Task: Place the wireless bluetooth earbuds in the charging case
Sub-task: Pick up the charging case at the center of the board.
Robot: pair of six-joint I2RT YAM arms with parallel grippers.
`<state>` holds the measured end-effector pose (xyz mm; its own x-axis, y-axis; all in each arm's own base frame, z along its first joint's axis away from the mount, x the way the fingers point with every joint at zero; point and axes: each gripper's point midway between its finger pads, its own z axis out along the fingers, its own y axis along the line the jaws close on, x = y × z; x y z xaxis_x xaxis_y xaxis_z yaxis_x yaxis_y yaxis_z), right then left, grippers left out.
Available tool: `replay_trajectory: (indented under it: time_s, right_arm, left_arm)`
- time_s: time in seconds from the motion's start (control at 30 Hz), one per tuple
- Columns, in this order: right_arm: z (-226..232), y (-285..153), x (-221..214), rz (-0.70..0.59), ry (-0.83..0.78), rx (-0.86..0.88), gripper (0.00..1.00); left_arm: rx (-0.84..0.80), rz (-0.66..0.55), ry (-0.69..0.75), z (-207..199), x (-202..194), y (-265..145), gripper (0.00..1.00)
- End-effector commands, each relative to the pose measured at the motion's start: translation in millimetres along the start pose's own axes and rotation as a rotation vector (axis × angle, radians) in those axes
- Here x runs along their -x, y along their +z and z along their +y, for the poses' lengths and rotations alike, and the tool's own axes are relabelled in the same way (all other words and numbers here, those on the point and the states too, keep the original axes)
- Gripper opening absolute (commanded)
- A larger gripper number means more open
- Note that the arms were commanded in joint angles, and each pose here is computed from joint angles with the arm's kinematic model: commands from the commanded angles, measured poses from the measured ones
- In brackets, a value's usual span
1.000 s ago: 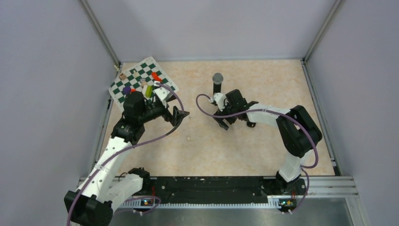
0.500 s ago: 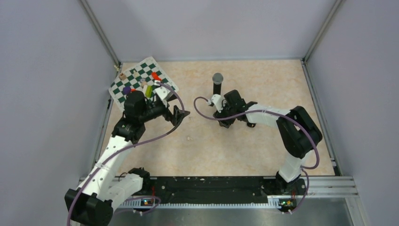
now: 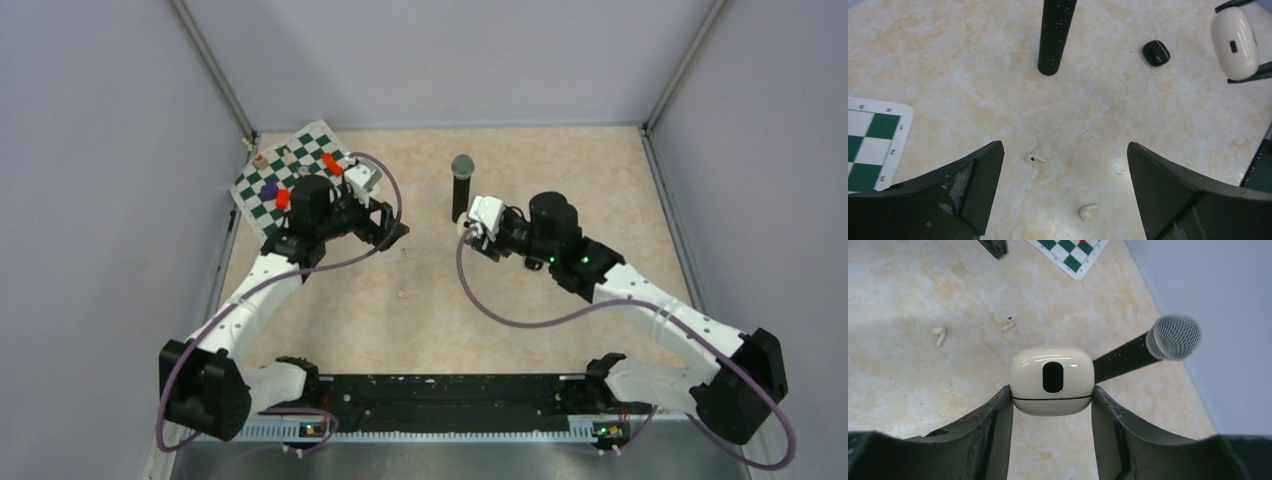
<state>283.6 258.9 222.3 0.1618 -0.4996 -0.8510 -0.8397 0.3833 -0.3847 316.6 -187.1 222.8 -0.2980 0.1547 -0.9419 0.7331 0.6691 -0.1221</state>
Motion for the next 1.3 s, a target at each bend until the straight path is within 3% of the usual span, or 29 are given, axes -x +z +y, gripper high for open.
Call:
replay_trajectory:
  time_s: [0.0,0.2,0.37,0.77,1.27]
  right_arm:
    - [7.5,-8.0,25.3,-0.093,-0.209,-0.049,0.28]
    - [6.8,-11.9,24.1,-0.119,-0.319,-0.15,0.28]
    - [16.7,-11.0,20.9,-0.118,-0.397,-0.166,0.28]
    - [40.6,-6.9,22.5,-0.158,-0.435,-0.097,0.27]
    - [55.9,3.6,18.6,-0.151,-0.456,-0.066,0.27]
  left_arm:
    - [-0.143,-0.022,-0.047,-20.4,28.2,8.3,0.99]
    - [-0.351,0.012,-0.057,-59.2,38.7,17.1,0.99]
    - [-0.476,0.086,-0.043,-89.5,18.5,28.5,0.99]
    - [-0.619,0.198,-0.081,-117.2,-1.8,47.3,0.99]
    - [-0.697,0.233,-0.073,-137.1,-12.6,48.5,0.89]
